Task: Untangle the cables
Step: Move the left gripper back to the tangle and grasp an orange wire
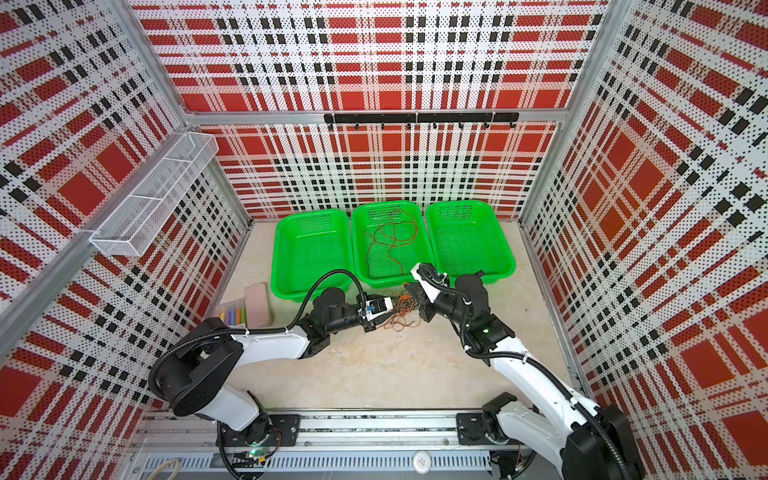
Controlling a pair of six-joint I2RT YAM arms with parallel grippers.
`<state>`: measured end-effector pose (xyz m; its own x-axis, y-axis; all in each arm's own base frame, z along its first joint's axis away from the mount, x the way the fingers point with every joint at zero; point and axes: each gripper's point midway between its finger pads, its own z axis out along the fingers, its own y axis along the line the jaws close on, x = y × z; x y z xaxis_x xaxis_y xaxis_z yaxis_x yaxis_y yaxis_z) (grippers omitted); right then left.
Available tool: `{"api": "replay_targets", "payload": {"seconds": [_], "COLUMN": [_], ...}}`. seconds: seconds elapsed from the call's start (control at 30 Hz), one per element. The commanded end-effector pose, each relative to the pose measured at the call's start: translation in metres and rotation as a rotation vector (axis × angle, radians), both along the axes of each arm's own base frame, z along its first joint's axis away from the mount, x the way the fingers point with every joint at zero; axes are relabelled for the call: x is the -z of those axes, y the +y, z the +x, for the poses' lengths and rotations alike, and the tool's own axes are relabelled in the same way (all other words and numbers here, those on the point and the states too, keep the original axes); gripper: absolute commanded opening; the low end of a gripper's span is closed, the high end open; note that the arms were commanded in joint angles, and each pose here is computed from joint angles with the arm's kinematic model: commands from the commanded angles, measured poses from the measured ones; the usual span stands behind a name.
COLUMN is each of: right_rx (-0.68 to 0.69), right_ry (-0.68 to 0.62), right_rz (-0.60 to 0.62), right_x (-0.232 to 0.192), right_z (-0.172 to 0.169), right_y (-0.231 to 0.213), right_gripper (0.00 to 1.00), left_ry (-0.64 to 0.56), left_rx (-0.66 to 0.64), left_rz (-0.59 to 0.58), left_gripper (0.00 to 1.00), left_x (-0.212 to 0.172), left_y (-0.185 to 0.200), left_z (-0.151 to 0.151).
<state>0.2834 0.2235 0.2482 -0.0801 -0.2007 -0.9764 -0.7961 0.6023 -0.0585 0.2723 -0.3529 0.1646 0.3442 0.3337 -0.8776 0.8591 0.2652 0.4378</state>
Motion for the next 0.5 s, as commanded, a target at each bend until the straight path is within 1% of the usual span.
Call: {"api": "replay_targets", "payload": {"seconds": [0.0, 0.1, 0.17, 0.2, 0.3, 0.4, 0.47], "right_rx": [-0.022, -0.017, -0.022, -0.02, -0.034, -0.078, -0.102], "right_ry": [-0.019, -0.024, -0.03, -0.034, -0.036, -0.03, -0.026], "right_rz": [-0.023, -0.035, -0.044, -0.051, -0.075, -0.081, -0.084], "right_x": [0.002, 0.004, 0.006, 0.007, 0.013, 0.017, 0.02], "right_z": [-0.003, -0.003, -0.005, -0.005, -0.008, -0.013, -0.016], "right_y": [0.0, -0.001, -0.002, -0.003, -0.003, 0.001, 0.004], "right_gripper": [0.0, 0.0, 0.0, 0.0, 0.0, 0.0, 0.0], "left_ry": [-0.032, -0.048, -0.06, -0.07, -0.112, -0.142, -0.167], "left_rx": [0.014, 0.006, -0.003, -0.015, -0.064, -0.102, -0.115], "left_rz": [0.015, 0.02, 0.024, 0.026, 0.03, 0.019, 0.023], "left_gripper": [0.36, 0.32, 0.33, 0.36, 0.48, 0.52, 0.51], "left_x": [-0.004, -0.005, -0.007, -0.008, -0.016, -0.028, -0.034], "left_y": [-0.009, -0.01, -0.008, -0.006, 0.004, 0.021, 0.032], "left_z": [0.001, 0.003, 0.003, 0.005, 0.009, 0.015, 0.018]}}
